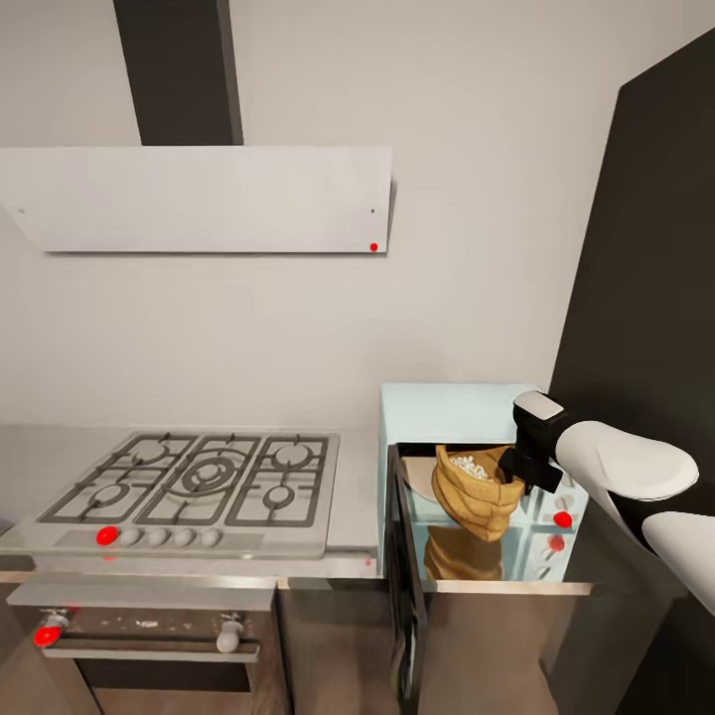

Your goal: In the kitchen, take the popcorn bag from the countertop, put it into the microwave, and heat it until the popcorn is cooked so the cooked popcorn ends up inside the bag.

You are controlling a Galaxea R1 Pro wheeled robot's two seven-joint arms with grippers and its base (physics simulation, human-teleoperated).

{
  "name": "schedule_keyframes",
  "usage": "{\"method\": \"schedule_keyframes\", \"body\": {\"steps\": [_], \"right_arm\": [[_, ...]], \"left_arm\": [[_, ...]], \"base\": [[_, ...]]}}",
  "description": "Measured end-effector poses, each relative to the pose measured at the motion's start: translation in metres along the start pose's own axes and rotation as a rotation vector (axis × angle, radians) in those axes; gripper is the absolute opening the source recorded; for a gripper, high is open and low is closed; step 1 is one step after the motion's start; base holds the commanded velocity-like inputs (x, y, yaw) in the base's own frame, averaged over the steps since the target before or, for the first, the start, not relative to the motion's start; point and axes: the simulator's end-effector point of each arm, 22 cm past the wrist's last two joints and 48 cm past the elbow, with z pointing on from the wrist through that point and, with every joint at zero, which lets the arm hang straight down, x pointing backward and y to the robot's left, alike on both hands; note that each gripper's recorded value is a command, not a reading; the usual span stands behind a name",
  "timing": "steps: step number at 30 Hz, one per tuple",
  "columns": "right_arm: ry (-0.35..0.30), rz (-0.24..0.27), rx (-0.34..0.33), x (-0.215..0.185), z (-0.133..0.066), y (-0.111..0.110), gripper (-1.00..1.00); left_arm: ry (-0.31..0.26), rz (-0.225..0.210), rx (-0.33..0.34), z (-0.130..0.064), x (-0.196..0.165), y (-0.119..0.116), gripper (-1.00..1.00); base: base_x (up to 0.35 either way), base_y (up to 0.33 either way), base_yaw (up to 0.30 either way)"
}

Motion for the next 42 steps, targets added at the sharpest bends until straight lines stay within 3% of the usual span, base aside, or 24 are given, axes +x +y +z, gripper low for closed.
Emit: {"method": "schedule_keyframes", "body": {"steps": [10,11,31,42], "right_arm": [[0.0,0.0,0.0,-0.0001,0.0003,0.0001,-1.0],[0.0,0.0,0.0,-0.0001,0.0003,0.0001,1.0],[0.001,0.002,-0.009,0.0,0.0002,0.0021,1.0],[-0.011,0.005,-0.041,-0.002,-0.0095,0.0059,1.0]], "left_arm": [[0.0,0.0,0.0,0.0001,0.0,0.0,1.0],[0.0,0.0,0.0,0.0001,0.0,0.0,1.0],[0.0,0.0,0.0,0.0001,-0.0001,0.0,1.0],[-0.015,0.0,0.003,-0.0002,-0.0061,-0.0013,1.0]], "base": [[0.013,0.0,0.0],[0.0,0.0,0.0],[0.0,0.0,0.0],[0.0,0.0,0.0]]}}
